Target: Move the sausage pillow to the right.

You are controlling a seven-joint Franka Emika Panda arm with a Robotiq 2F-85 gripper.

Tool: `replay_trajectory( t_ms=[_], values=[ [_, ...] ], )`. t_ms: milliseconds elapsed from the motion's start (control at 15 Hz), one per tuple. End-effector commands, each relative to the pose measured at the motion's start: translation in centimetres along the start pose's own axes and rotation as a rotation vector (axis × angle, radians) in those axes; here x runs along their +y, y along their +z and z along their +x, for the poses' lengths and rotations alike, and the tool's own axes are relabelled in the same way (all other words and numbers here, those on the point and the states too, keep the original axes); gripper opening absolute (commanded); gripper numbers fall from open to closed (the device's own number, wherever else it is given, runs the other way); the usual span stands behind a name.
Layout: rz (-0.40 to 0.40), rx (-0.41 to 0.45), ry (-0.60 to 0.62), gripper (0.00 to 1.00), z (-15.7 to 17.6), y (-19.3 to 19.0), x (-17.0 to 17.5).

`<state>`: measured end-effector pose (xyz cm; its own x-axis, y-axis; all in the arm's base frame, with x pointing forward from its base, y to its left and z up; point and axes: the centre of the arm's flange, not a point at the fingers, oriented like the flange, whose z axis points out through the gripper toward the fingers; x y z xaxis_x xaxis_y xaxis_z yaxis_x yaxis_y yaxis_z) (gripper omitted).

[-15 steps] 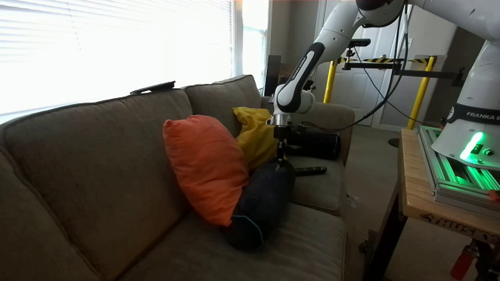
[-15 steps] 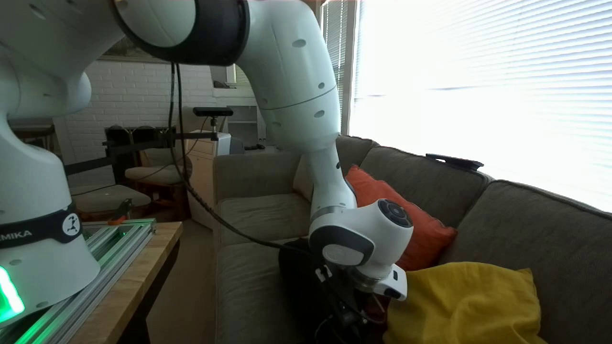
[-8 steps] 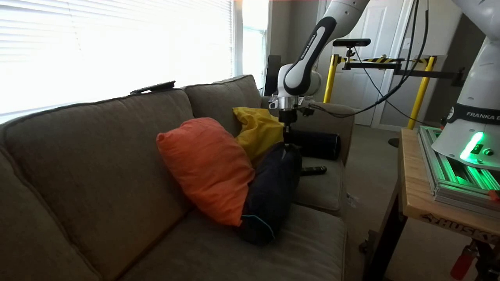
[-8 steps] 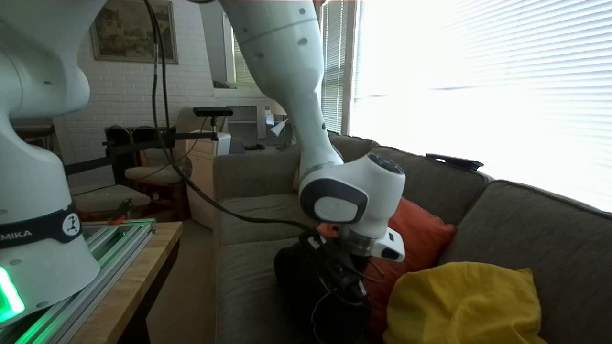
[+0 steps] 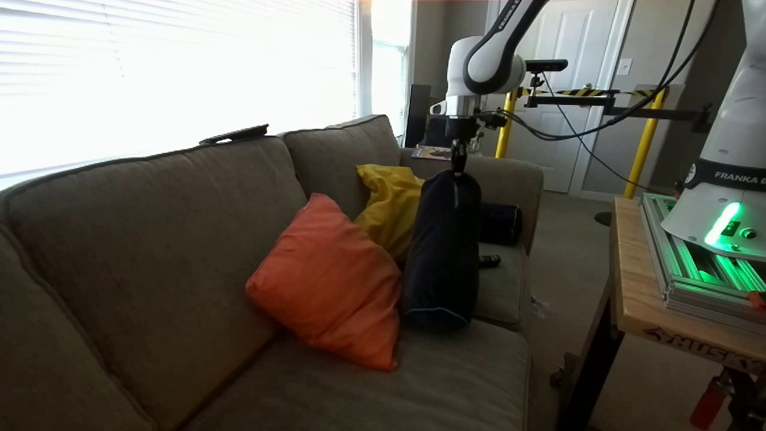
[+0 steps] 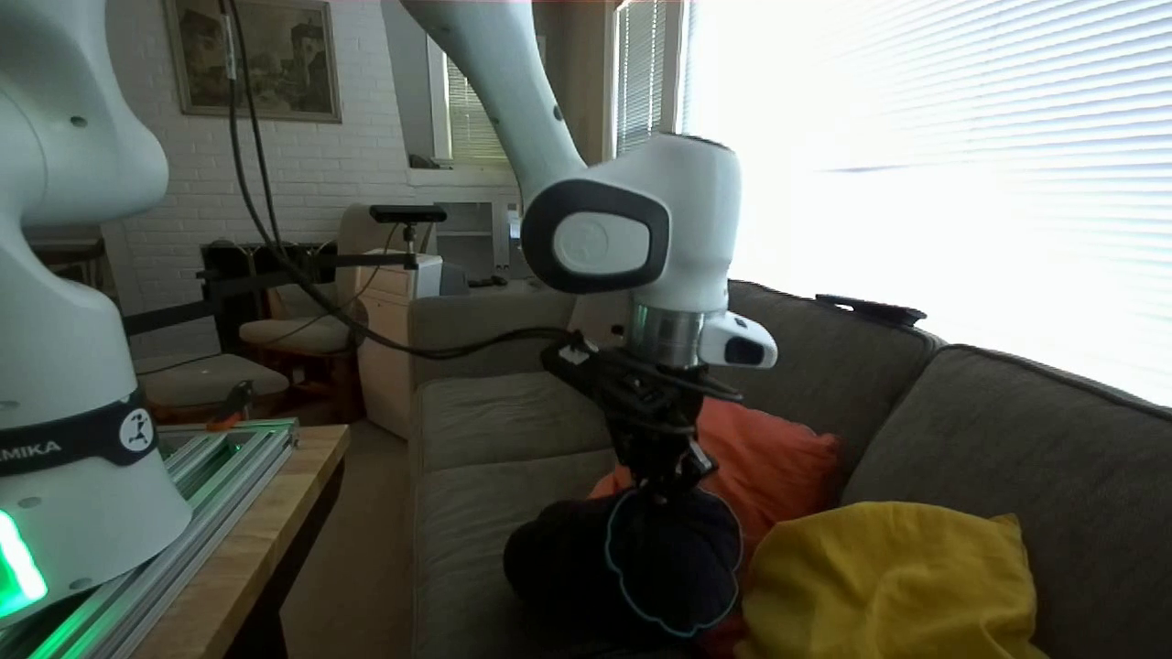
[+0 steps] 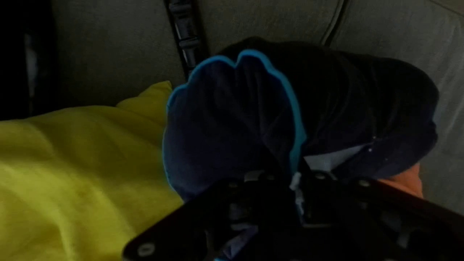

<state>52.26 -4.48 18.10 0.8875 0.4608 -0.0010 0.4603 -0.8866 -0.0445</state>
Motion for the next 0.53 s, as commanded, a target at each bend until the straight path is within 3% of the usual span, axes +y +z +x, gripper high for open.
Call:
replay_trajectory(
  t_ms=[0, 467],
  values=[
    [-0.092, 0.021, -0.003, 0.03, -3.3, -8.4, -0.5],
    [-0.246, 0.105, 0.057, 0.03, -6.1, -19.4, 1.0]
  ],
)
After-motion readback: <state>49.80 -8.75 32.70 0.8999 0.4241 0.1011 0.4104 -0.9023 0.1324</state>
